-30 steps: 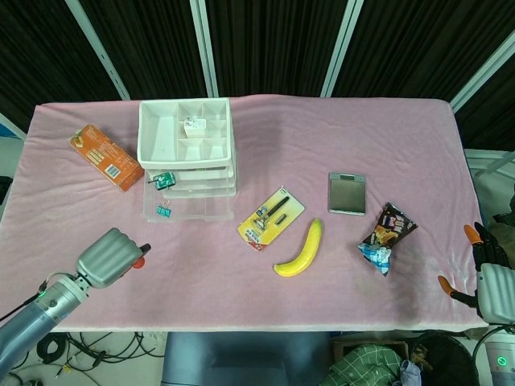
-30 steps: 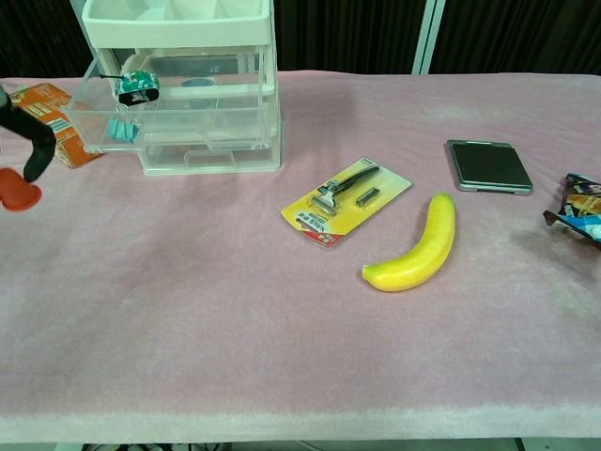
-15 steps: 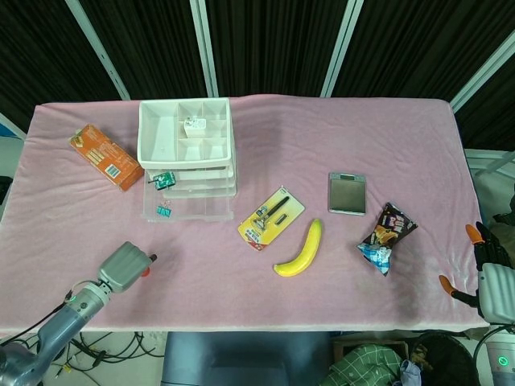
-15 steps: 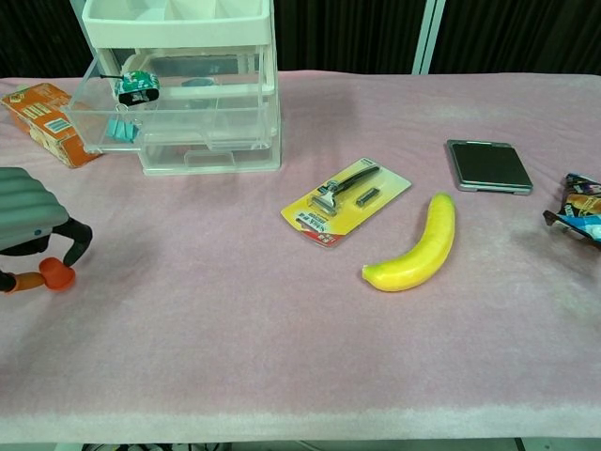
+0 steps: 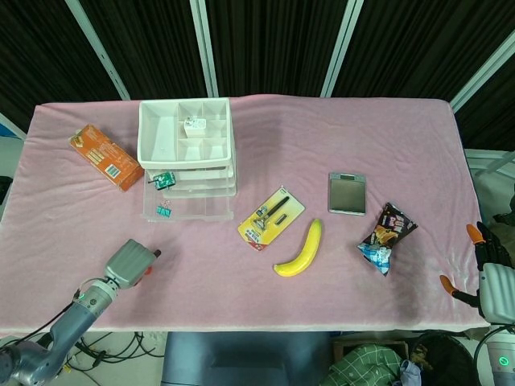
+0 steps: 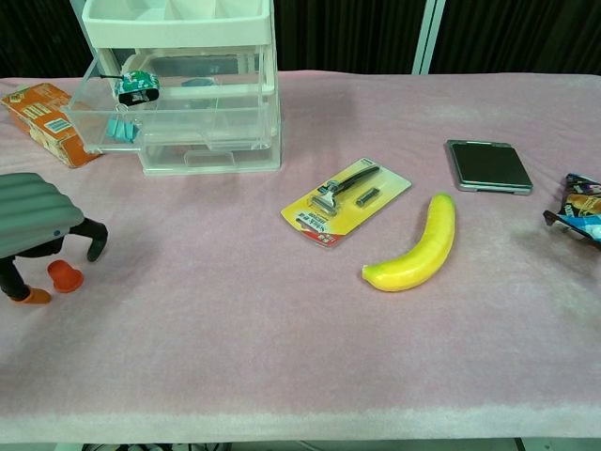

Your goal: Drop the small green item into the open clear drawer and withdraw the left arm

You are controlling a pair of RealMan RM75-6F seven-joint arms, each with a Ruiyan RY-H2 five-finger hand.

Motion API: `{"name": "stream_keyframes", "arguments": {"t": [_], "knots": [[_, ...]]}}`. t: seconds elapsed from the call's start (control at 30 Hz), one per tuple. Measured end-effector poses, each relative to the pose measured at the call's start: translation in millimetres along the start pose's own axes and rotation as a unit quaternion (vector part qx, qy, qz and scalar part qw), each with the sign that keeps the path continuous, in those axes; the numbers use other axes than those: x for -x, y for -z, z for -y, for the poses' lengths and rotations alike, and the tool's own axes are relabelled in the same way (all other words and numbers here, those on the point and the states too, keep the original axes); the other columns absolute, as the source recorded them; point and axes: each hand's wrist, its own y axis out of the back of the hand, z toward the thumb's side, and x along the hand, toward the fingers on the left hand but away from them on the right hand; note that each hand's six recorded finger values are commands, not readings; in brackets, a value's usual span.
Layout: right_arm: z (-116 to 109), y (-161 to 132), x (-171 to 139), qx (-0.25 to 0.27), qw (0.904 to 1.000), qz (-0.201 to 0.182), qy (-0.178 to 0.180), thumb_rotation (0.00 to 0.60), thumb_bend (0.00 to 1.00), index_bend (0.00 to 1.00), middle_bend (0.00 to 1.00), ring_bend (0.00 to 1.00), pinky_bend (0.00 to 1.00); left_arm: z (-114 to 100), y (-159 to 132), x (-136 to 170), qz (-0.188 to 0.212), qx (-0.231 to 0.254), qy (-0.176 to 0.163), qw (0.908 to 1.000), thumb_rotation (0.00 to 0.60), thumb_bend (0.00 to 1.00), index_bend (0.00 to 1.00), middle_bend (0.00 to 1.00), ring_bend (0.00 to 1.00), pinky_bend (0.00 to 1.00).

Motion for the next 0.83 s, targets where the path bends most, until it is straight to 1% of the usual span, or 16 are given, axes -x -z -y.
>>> {"name": "stream_keyframes", "arguments": {"t": [0.17, 0.2, 0.23, 0.27, 0.3, 0.33, 0.37, 0.4, 0.43, 0.47, 0.53, 0.57, 0.63, 0.7, 0.83], "knots": [[0.0, 0.1, -0.3, 0.0, 1.0, 0.0, 0.0, 0.6, 0.14, 0.0, 0.0, 0.0, 0.12, -13.7, 7.0, 7.0, -0.014, 0.022, -0.022, 0.9994, 0.6, 0.06, 0.24, 0.99, 0.99, 1.0], [-0.1, 0.1, -0.3, 0.0, 1.0, 0.0, 0.0, 0.6, 0.14, 0.0, 0.0, 0.0, 0.12, -16.9, 9.4, 9.2, -0.019, 0.027, -0.028, 0.9991, 0.6, 0.06, 0.2, 0.95, 0.96, 0.98], [-0.1, 0.2, -0.3, -0.001, 1.0, -0.001, -0.001, 0.6, 0.14, 0.0, 0.0, 0.0, 0.12, -20.2, 12.1, 11.8, -0.024, 0.031, -0.035, 0.9986, 0.6, 0.05, 0.16, 0.87, 0.89, 0.94], [0.0, 0.3, -0.3, -0.002, 1.0, -0.001, -0.001, 0.6, 0.14, 0.0, 0.0, 0.0, 0.12, -24.8, 16.2, 16.2, -0.032, 0.038, -0.046, 0.9977, 0.6, 0.04, 0.09, 0.69, 0.76, 0.84], [0.1, 0.4, -0.3, -0.003, 1.0, -0.001, -0.001, 0.6, 0.14, 0.0, 0.0, 0.0, 0.12, -28.4, 19.6, 20.1, -0.039, 0.043, -0.056, 0.9968, 0.6, 0.04, 0.06, 0.55, 0.65, 0.75], [0.1, 0.6, -0.2, -0.005, 1.0, -0.001, -0.001, 0.6, 0.14, 0.0, 0.0, 0.0, 0.12, -32.0, 23.3, 24.8, -0.046, 0.049, -0.065, 0.9956, 0.6, 0.03, 0.02, 0.33, 0.48, 0.62], [0.0, 0.7, 0.0, -0.009, 1.0, -0.002, -0.001, 0.6, 0.14, 0.0, 0.0, 0.0, 0.12, -36.6, 28.8, 32.4, -0.057, 0.056, -0.079, 0.9937, 0.6, 0.02, 0.0, 0.17, 0.35, 0.51], [-0.1, 0.7, 0.3, -0.016, 0.9999, -0.004, 0.0, 0.6, 0.14, 0.0, 0.0, 0.0, 0.12, -39.3, 33.5, 39.4, -0.066, 0.062, -0.088, 0.992, 0.6, 0.02, 0.0, 0.09, 0.26, 0.43], [0.0, 0.5, 0.4, -0.02, 0.9998, -0.005, 0.0, 0.6, 0.14, 0.0, 0.0, 0.0, 0.12, -41.5, 38.5, 47.6, -0.075, 0.069, -0.096, 0.9902, 0.6, 0.02, 0.0, 0.03, 0.17, 0.33], [0.3, 0.3, 0.4, -0.024, 0.9997, -0.006, 0.0, 0.6, 0.14, 0.0, 0.0, 0.0, 0.12, -43.2, 45.3, 59.9, -0.088, 0.078, -0.105, 0.9875, 0.6, 0.01, 0.0, 0.0, 0.09, 0.23], [1.3, -0.3, 0.3, -0.032, 0.9995, -0.009, 0.0, 0.6, 0.14, 0.0, 0.0, 0.0, 0.12, -44.1, 54.4, 79.0, -0.106, 0.094, -0.114, 0.9833, 0.6, 0.0, 0.0, 0.0, 0.01, 0.12], [1.5, -0.6, 0.3, -0.034, 0.9994, -0.01, 0.001, 0.6, 0.14, 0.0, 0.0, 0.0, 0.12, -43.4, 58.9, 91.2, -0.117, 0.107, -0.119, 0.9802, 0.6, 0.0, 0.0, 0.0, 0.0, 0.07], [1.6, -0.7, 0.2, -0.04, 0.9991, -0.012, 0.002, 0.6, 0.14, 0.0, 0.0, 0.0, 0.12, -41.6, 63.9, 108.3, -0.131, 0.123, -0.126, 0.9757, 0.6, 0.0, 0.0, 0.0, 0.0, 0.02], [1.5, -0.7, 0.1, -0.041, 0.9991, -0.012, 0.003, 0.6, 0.14, 0.0, 0.0, 0.0, 0.12, -39.2, 68.0, 125.3, -0.144, 0.137, -0.135, 0.9707, 0.6, 0.0, 0.0, 0.0, 0.0, 0.0], [1.8, -1.1, -0.3, -0.043, 0.999, -0.014, 0.003, 0.6, 0.14, 0.0, 0.0, 0.0, 0.12, -33.4, 76.7, 148.9, -0.167, 0.148, -0.155, 0.9622, 0.6, 0.0, 0.0, 0.0, 0.0, 0.0]]}}
